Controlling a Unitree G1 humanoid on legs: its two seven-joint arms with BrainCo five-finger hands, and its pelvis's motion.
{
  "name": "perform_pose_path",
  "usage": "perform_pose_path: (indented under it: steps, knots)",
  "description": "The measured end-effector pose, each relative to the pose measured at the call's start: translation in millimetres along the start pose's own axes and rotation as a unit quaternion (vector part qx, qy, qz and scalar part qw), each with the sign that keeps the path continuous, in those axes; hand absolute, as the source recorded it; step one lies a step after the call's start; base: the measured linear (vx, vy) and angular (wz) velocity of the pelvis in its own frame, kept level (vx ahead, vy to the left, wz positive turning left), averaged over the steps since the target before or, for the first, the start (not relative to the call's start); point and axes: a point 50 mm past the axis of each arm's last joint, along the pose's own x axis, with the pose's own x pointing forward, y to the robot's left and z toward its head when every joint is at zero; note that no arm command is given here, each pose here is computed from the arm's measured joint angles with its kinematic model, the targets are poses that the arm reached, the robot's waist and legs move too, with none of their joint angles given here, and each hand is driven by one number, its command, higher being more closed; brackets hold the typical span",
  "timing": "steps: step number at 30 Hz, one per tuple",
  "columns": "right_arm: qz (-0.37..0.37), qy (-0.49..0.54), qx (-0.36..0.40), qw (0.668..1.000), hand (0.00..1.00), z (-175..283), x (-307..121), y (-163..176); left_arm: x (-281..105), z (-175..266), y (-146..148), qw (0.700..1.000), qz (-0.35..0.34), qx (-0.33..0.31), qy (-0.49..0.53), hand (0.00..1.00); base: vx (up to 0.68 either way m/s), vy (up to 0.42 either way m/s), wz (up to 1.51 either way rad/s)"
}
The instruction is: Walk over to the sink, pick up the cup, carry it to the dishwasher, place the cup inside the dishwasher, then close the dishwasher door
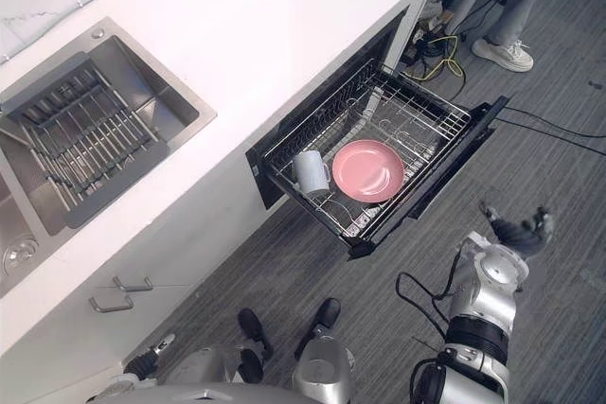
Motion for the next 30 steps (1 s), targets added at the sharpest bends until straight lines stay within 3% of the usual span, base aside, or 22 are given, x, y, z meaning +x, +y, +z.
perform_pose_path:
  steps: [7,13,30]
  knots:
    - [0.081,0.015,0.035,0.996,1.00,9,6,36,0,-1,-15,1.000,-0.021,0.020,-0.001,0.00,-0.01,-0.013,-0.01]
    - [0.150,-0.060,0.031,0.986,1.00,74,18,74,-1,-1,-32,0.999,-0.050,0.014,-0.004,0.00,0.02,-0.060,0.06]
    - [0.181,-0.100,-0.192,0.959,1.00,115,26,114,-11,-26,-34,0.998,-0.067,0.006,0.005,0.00,-0.01,-0.020,0.38]
